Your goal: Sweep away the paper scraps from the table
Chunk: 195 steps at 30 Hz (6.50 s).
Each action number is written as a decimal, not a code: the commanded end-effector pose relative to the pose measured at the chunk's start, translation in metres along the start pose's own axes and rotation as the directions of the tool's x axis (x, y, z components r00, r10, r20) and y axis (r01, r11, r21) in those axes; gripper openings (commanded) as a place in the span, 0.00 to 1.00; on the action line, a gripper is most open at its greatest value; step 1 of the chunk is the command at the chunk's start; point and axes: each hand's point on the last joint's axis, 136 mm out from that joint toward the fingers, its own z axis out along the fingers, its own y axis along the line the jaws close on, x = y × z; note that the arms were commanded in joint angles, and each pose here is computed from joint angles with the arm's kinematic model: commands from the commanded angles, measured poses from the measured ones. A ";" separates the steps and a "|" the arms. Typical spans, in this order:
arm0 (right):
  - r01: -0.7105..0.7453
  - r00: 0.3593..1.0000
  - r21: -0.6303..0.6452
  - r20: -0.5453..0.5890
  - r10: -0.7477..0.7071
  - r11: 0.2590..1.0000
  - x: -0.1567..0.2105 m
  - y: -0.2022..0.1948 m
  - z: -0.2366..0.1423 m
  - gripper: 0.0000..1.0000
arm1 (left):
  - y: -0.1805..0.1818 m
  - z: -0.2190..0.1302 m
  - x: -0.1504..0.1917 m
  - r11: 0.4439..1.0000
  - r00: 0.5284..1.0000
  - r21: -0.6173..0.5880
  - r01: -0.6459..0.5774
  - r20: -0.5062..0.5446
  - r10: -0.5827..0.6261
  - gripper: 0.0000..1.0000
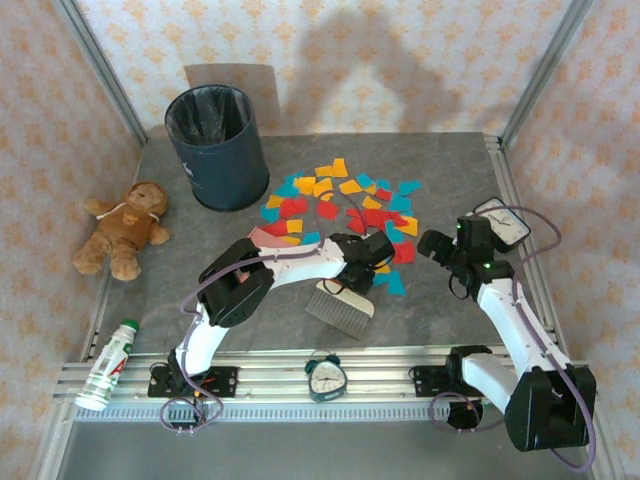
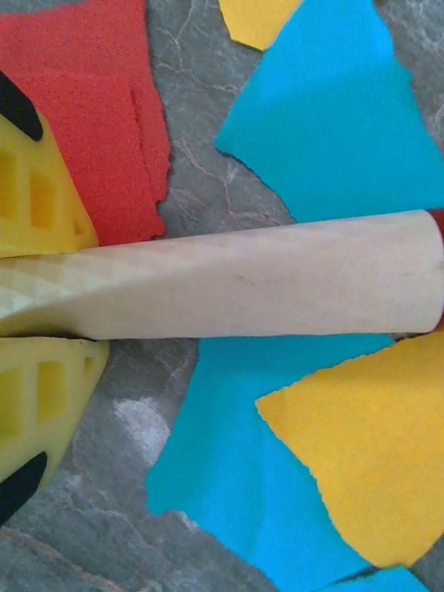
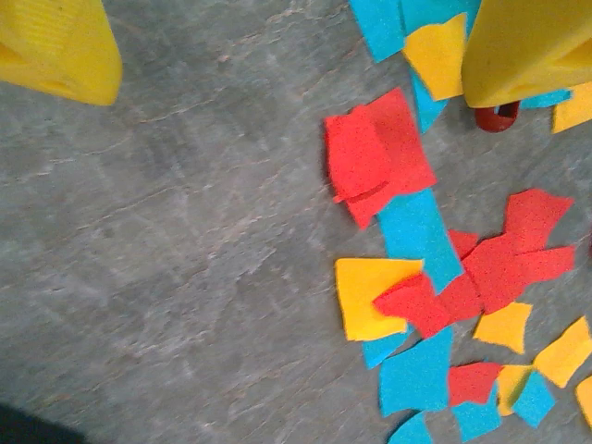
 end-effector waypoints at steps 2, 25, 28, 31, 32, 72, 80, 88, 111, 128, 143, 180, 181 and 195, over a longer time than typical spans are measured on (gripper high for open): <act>-0.024 0.999 -0.153 -0.052 0.016 0.988 -0.006 0.035 -0.007 0.92 | -0.002 -0.044 -0.027 0.998 0.985 0.039 -0.041 0.167 0.034 0.20; -0.161 0.970 -0.619 -0.244 0.006 0.769 -0.004 0.136 -0.024 0.63 | 0.002 -0.104 -0.069 0.955 0.868 0.119 -0.271 0.459 0.189 0.19; -0.155 0.967 -0.629 -0.254 -0.013 0.762 0.000 0.143 -0.023 0.59 | -0.001 -0.109 -0.070 0.949 0.856 0.133 -0.286 0.480 0.191 0.18; -0.139 0.968 -0.649 -0.247 -0.034 0.748 0.001 0.151 -0.027 0.55 | -0.004 -0.113 -0.070 0.943 0.847 0.146 -0.300 0.496 0.193 0.18; -0.150 0.962 -0.641 -0.270 -0.038 0.753 0.005 0.151 -0.021 0.54 | -0.004 -0.115 -0.070 0.941 0.844 0.148 -0.303 0.501 0.193 0.18; -0.089 0.961 -0.663 -0.252 -0.110 0.743 0.013 0.170 -0.022 0.01 | -0.016 -0.120 -0.067 0.907 0.820 0.169 -0.386 0.514 0.253 0.33; -0.044 0.994 -0.551 -0.108 -0.019 0.834 -0.013 0.149 -0.023 0.00 | 0.019 -0.135 -0.060 0.947 0.841 0.129 -0.293 0.506 0.191 0.69; 0.006 1.000 -0.421 0.025 0.005 0.907 -0.032 0.122 -0.035 0.00 | 0.102 -0.134 -0.025 0.992 0.919 -0.060 -0.109 0.374 0.124 0.70; 0.062 0.996 -0.332 0.074 -0.039 0.941 -0.037 0.104 -0.042 0.00 | 0.235 -0.116 0.108 0.852 0.955 -0.445 0.275 0.026 -0.294 0.67; 0.064 0.996 -0.317 0.074 -0.043 0.946 -0.039 0.101 -0.043 0.00 | 0.233 -0.075 0.153 0.891 0.909 -0.372 0.262 -0.214 -0.357 0.55; 0.063 0.996 -0.314 0.076 -0.041 0.947 -0.039 0.101 -0.045 0.00 | 0.229 -0.056 0.157 0.910 0.895 -0.349 0.226 -0.294 -0.335 0.37; 0.049 0.989 -0.143 0.145 -0.028 0.988 -0.041 0.059 -0.056 0.00 | 0.116 -0.036 0.059 0.926 0.881 -0.062 -0.372 -0.339 0.331 0.30; 0.049 0.989 -0.145 0.145 -0.027 0.988 -0.041 0.059 -0.056 0.00 | 0.116 -0.035 0.058 0.926 0.881 -0.062 -0.372 -0.336 0.332 0.33; 0.046 0.990 -0.155 0.135 -0.025 0.987 -0.041 0.062 -0.055 0.00 | 0.120 -0.038 0.050 0.955 0.944 -0.054 -0.291 -0.176 0.278 0.48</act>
